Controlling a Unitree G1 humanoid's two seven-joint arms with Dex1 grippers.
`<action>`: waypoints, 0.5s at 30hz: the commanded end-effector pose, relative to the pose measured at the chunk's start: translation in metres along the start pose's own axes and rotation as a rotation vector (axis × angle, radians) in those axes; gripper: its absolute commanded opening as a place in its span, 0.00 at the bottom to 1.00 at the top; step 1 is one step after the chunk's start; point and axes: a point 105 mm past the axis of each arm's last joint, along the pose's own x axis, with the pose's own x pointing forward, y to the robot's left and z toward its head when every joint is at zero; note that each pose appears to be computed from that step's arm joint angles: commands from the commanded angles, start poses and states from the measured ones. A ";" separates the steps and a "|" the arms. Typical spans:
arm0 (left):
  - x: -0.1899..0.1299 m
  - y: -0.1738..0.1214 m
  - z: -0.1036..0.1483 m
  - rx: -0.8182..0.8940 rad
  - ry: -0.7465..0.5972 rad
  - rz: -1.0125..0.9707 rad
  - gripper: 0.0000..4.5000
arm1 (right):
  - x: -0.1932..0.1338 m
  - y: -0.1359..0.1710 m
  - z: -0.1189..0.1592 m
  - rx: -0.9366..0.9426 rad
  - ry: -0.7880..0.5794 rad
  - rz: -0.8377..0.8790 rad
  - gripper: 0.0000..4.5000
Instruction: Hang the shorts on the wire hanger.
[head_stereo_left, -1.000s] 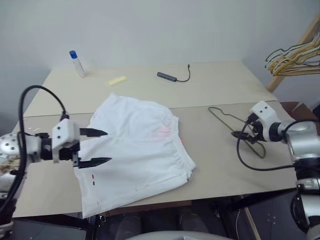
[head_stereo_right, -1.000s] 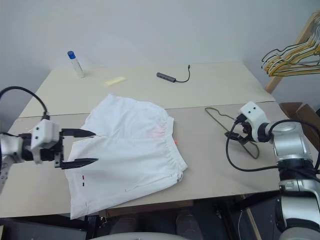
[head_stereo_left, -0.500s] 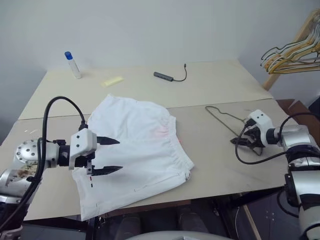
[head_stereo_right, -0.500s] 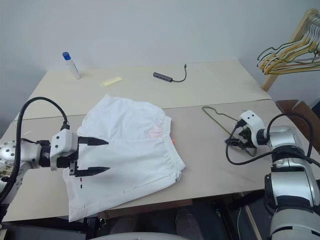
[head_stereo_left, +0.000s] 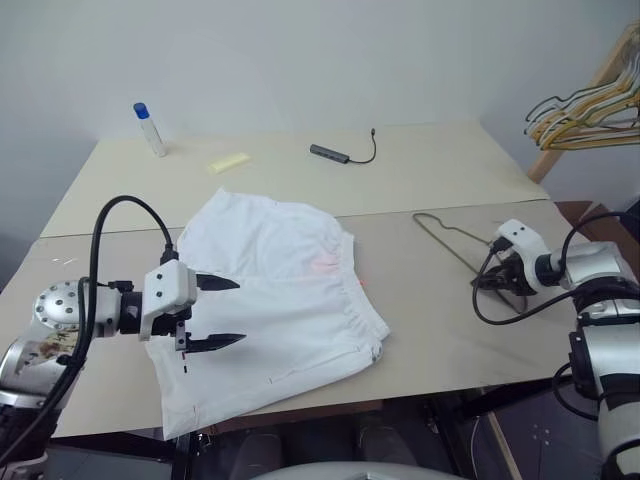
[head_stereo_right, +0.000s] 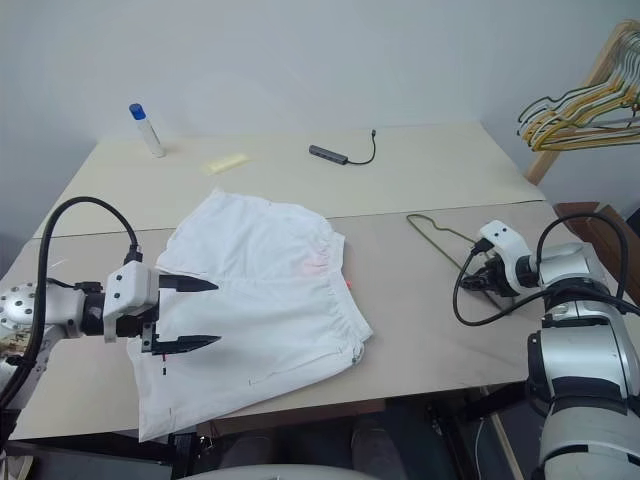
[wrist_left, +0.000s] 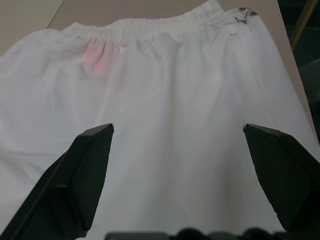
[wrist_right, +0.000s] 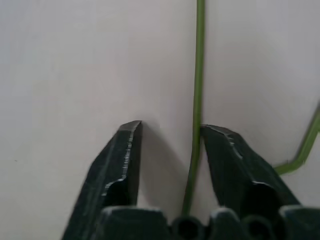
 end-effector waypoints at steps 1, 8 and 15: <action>0.000 0.005 0.008 0.032 -0.036 0.023 1.00 | 0.003 0.000 -0.002 -0.012 0.018 -0.009 0.24; 0.007 0.021 0.016 0.018 -0.105 0.120 1.00 | 0.002 -0.001 0.004 -0.006 -0.027 -0.030 0.01; 0.029 0.062 0.045 -0.390 -0.433 0.388 1.00 | -0.017 0.018 0.059 -0.063 -0.310 -0.004 0.01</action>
